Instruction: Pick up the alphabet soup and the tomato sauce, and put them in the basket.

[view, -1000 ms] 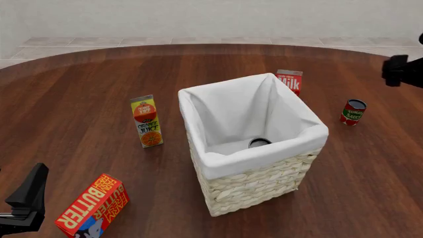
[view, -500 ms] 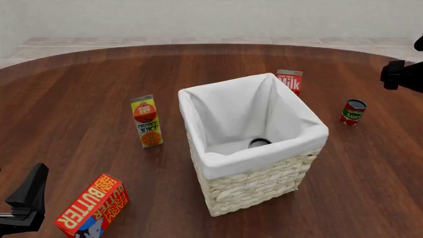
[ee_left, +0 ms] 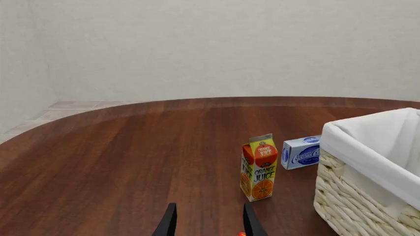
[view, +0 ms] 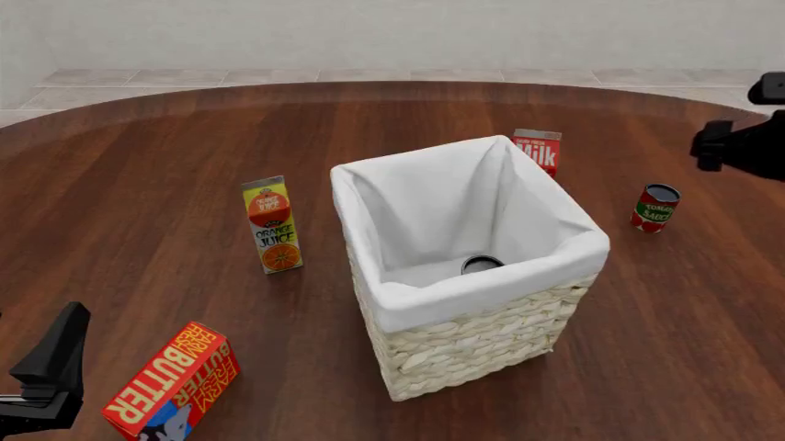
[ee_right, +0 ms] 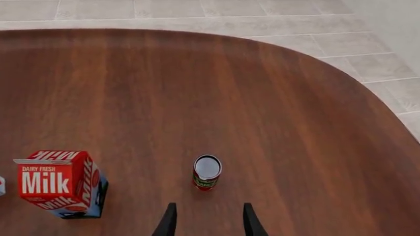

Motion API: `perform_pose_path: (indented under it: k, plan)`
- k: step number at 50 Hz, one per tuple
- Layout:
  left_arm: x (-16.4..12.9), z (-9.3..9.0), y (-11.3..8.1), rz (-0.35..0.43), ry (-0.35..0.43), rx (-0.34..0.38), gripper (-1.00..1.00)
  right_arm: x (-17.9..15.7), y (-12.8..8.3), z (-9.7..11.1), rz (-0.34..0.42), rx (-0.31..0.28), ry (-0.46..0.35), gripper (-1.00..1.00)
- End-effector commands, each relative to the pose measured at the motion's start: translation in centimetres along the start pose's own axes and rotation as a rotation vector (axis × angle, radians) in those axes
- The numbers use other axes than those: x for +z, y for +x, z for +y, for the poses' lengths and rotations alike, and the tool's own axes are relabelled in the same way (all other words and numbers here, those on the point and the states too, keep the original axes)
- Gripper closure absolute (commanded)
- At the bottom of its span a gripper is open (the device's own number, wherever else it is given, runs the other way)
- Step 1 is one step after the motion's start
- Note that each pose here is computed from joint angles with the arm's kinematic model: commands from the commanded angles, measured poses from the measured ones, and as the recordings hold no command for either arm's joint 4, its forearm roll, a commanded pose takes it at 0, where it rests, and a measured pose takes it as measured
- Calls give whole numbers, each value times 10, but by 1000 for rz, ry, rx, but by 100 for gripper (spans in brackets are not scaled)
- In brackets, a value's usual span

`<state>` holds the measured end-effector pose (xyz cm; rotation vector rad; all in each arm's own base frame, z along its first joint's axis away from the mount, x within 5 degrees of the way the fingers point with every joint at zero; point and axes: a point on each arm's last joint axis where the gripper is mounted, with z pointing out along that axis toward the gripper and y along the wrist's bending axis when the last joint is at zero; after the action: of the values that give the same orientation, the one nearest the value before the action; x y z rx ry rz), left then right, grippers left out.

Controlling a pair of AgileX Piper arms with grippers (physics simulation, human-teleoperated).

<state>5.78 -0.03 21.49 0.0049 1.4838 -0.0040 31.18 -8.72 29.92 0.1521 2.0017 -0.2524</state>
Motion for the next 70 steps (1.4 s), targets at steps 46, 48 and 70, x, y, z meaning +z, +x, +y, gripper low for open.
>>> perform_pose_path:
  k: [46, 48, 70]
  plan:
    - [0, 0, 0, 0, 0, 0, -100, 64, 23, -4, 55, 25, 10, -100]
    - [0, 0, 0, 0, 0, 0, -100, 66, 24, -5, 55, 29, 12, -100]
    - [0, 0, 0, 0, 0, 0, -100, 85, 32, -2, 67, 27, 7, -100]
